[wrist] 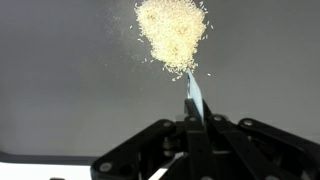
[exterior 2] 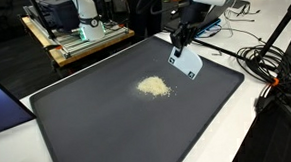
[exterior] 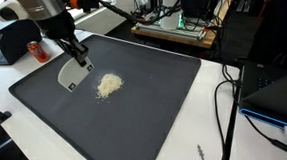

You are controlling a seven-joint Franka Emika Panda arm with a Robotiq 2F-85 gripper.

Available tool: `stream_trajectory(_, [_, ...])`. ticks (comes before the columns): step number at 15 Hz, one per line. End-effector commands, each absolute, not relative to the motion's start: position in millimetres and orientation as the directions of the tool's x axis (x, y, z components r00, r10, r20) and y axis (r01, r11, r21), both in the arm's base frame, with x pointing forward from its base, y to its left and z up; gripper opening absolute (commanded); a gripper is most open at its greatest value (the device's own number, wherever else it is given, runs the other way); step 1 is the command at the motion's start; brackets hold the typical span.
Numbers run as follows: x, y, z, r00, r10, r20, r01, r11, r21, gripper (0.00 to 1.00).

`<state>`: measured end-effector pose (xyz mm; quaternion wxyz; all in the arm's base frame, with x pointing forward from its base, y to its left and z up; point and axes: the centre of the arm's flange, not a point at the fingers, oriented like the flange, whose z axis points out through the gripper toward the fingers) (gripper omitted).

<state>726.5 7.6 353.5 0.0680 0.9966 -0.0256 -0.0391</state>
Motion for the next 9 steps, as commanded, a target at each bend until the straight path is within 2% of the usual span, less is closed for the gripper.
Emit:
stream_trajectory(1, [726.5,9.4,353.5,0.996,-0.054,-0.074,-0.044,-0.990,0.138,0.04])
stream_trajectory(3, [726.5,9.6,353.5,0.996,-0.054,-0.074,-0.044,-0.989,0.138,0.01])
stream_trajectory(9, [723.2,-58.1,357.0,0.976,-0.179,-0.121,-0.185,-0.982,-0.035,0.01])
